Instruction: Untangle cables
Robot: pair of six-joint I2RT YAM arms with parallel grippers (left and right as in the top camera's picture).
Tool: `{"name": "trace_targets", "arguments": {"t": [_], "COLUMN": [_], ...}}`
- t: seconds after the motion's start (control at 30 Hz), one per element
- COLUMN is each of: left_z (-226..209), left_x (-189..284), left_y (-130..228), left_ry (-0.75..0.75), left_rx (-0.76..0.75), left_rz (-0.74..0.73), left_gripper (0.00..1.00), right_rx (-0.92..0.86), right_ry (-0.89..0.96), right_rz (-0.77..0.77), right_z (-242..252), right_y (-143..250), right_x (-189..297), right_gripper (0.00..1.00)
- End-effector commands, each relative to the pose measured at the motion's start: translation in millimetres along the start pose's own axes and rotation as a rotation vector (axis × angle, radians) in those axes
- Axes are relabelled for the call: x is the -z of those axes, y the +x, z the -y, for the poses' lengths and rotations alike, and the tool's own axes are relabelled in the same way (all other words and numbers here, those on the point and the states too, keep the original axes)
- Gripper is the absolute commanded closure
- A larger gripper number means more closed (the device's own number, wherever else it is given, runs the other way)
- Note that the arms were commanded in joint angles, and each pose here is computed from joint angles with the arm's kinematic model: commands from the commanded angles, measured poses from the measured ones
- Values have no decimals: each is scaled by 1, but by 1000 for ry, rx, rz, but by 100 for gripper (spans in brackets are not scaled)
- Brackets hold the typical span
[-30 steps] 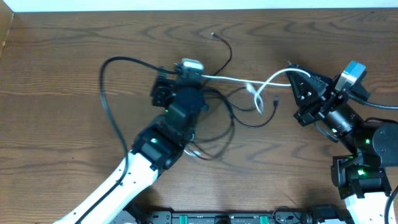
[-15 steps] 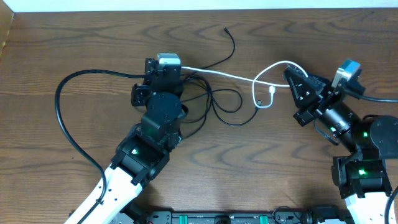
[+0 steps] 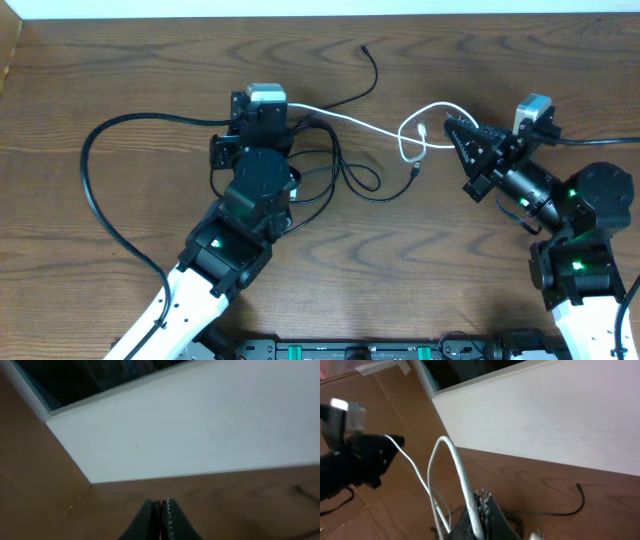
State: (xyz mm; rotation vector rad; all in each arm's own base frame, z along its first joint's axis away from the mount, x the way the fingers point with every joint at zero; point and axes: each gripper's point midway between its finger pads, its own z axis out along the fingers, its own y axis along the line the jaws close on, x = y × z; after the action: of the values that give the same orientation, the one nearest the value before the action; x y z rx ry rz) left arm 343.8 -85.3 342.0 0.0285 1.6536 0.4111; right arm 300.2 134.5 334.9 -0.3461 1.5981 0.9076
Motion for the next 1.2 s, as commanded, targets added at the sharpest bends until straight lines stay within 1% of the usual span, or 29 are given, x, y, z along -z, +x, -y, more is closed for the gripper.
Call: {"name": "trace_targets", "arguments": {"t": [0.0, 0.1, 0.17, 0.23, 0.27, 0.3, 0.37, 0.47, 0.53, 0.67, 0.7, 0.8, 0.97, 1.03, 1.07, 1.1, 1.17], "left_z": [-12, -1, 6, 16, 20, 29, 39, 70, 92, 125, 131, 145, 158, 163, 171, 175, 180], "left_x": [4, 9, 12, 16, 19, 23, 29, 43, 56, 81, 86, 98, 110, 115, 126, 133, 143], "left_y": [-26, -32, -29, -25, -24, -23, -24, -29, -33, -38, -38, -32, -5, 6, 15, 18, 20], "left_ry": [-28, 31, 54, 83, 98, 127, 164, 310, 435, 638, 676, 769, 865, 903, 984, 1027, 1094], "left_rx": [101, 109, 91, 83, 92, 127, 159, 147, 140, 127, 123, 96, 14, -16, -38, -44, -48], "left_rz": [66, 89, 78, 65, 59, 55, 56, 73, 90, 115, 117, 104, 19, -16, -45, -55, -64], "left_gripper": [92, 92, 92, 85, 77, 64, 58, 57, 57, 56, 55, 49, 41, 30, 21, 19, 12], "right_rx": [23, 21, 21, 22, 22, 24, 26, 25, 27, 25, 23, 15, -7, -18, -30, -36, -47], "right_ry": [3, 7, 17, 40, 54, 72, 95, 152, 195, 275, 298, 372, 518, 575, 636, 665, 711], "right_rz": [-4, -5, -1, 9, 14, 24, 35, 56, 75, 102, 108, 123, 151, 162, 174, 180, 189], "right_z": [3, 4, 6, 10, 12, 15, 19, 28, 35, 52, 58, 77, 116, 129, 144, 150, 160], "right_y": [0, 1, 0, -2, -3, -5, -7, -10, -14, -20, -22, -25, -32, -34, -36, -37, -38], "right_x": [0, -1, -1, -1, -1, 0, 0, 2, 3, 11, 14, 27, 59, 73, 89, 97, 111], "right_gripper": [99, 99, 99, 99, 99, 99, 99, 99, 99, 99, 99, 99, 99, 99, 99, 99, 99]}}
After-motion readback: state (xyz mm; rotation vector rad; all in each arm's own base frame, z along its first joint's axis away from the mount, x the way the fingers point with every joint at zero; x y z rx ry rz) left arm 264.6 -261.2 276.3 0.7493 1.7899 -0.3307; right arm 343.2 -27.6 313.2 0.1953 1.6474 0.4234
